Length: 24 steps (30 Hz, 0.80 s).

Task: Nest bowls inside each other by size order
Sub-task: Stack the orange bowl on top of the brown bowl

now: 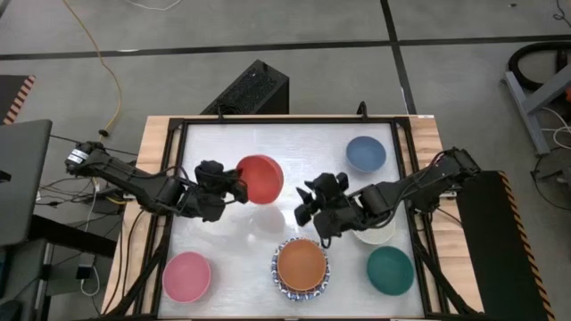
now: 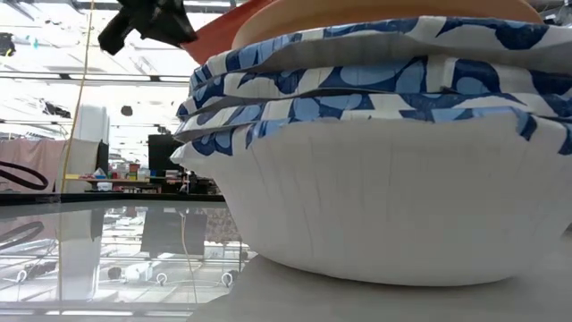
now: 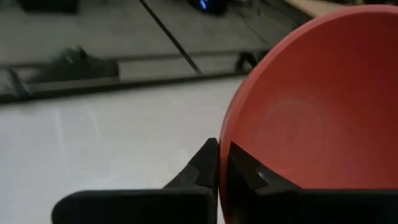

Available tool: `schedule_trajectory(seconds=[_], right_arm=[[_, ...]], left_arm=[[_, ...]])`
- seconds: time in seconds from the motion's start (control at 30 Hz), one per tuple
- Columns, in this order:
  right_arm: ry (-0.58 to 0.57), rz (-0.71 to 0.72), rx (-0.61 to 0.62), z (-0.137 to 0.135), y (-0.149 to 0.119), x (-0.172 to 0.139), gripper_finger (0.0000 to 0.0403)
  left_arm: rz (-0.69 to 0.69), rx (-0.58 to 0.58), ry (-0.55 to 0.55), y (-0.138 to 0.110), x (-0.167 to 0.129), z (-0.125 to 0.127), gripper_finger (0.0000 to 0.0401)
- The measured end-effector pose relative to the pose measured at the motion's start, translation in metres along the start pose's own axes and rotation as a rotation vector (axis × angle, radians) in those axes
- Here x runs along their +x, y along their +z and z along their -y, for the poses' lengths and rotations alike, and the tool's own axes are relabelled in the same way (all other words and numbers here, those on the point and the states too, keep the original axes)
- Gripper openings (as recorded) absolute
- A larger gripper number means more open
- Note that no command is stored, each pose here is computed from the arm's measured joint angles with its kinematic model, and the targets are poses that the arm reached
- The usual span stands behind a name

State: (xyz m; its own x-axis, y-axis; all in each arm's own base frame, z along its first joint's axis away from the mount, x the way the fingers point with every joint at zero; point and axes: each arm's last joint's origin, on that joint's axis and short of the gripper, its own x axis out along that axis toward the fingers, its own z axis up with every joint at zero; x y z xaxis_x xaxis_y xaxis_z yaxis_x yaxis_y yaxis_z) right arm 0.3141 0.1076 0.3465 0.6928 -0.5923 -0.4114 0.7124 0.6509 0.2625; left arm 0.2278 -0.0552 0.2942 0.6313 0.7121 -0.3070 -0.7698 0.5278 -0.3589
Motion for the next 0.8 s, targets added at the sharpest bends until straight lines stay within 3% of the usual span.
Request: schedule_trajectory(seconds=[0.33,0.63,0.8], right_arm=[[-0.061,0.192,-0.143,-0.003,0.028,0.017,0.0164],[-0.136,0.241,-0.171,0.008,0.048,0.047,0.0164],[-0.156,0.249,-0.219,0.006,0.047,0.070,0.0164]], left_arm=[[0.205,0.176,0.202,0.016,0.016,-0.008,0.0000],[0.274,0.281,0.312,0.033,0.033,-0.008,0.0000],[0.284,0.418,0.363,0.034,0.044,0.000,0.0000]])
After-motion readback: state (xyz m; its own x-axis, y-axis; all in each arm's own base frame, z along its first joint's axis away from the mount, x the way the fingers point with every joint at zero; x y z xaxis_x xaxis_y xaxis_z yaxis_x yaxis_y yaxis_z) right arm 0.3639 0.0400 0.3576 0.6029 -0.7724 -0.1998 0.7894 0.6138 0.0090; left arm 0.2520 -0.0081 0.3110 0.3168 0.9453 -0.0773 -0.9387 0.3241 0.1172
